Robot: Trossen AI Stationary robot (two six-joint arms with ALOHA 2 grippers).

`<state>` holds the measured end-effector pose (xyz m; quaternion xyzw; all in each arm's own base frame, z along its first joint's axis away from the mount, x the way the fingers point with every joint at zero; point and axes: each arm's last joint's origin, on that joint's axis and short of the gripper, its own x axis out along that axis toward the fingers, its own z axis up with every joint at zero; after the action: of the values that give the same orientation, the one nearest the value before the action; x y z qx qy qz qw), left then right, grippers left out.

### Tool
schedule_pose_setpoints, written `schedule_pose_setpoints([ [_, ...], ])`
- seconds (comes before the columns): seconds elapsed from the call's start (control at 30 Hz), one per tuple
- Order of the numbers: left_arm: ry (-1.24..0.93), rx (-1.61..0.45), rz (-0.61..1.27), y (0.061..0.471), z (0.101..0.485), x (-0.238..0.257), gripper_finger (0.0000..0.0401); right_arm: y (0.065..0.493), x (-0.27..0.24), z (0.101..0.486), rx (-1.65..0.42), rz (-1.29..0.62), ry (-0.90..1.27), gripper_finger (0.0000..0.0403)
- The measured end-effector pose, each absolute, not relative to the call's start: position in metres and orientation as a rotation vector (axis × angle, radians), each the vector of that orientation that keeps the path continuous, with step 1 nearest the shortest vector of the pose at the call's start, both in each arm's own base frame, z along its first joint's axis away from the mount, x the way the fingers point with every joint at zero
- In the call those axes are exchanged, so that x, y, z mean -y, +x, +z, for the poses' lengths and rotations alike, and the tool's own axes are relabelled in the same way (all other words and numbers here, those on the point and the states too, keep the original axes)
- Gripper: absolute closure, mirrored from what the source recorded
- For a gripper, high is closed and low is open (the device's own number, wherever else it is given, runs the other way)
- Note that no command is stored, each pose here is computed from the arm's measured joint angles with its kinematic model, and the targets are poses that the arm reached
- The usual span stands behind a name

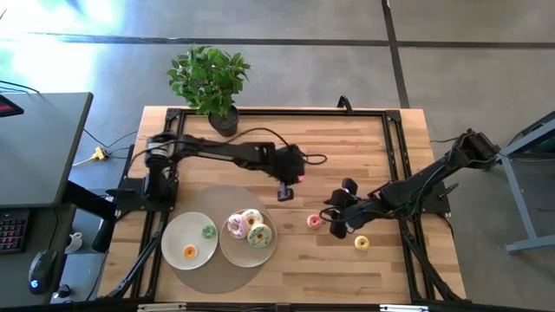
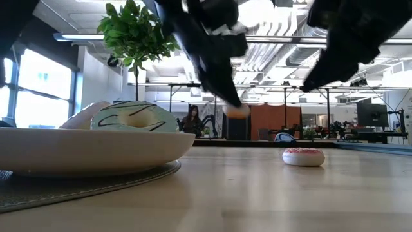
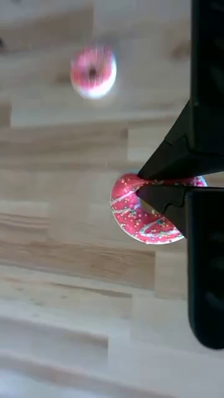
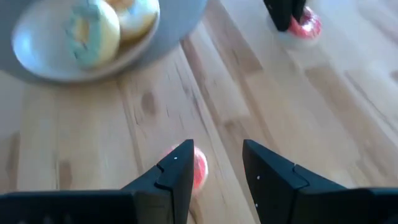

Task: Pick & Place donuts
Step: Put the top small pink donut on the white plate

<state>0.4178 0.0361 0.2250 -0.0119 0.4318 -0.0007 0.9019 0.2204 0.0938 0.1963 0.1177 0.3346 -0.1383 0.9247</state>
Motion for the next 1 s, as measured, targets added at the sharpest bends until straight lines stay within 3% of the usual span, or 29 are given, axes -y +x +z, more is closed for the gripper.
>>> schedule_pose_setpoints([
  [0.27, 0.017, -0.924, -0.056, 0.351, 0.307, -0.003, 0.0399, 0.232, -0.099, 0.203, -0.573, -0.222, 0.243, 0.0269],
  [0.43, 0.061, -0.898, 0.006, 0.297, 0.332, 0.032, 0.0400, 0.239, -0.103, 0.194, -0.583, -0.221, 0.242, 0.0269],
  [0.6, -0.015, -0.879, 0.165, 0.235, 0.312, 0.067, 0.0400, 0.246, -0.106, 0.179, -0.612, -0.233, 0.244, 0.0269],
  [0.77, -0.269, -0.854, 0.282, 0.179, 0.269, 0.091, 0.0400, 0.253, -0.110, 0.170, -0.614, -0.187, 0.185, 0.0269],
  [1.0, -0.506, -0.929, 0.368, 0.135, 0.219, 0.106, 0.0400, 0.257, -0.110, 0.165, -0.632, -0.173, 0.191, 0.0269],
])
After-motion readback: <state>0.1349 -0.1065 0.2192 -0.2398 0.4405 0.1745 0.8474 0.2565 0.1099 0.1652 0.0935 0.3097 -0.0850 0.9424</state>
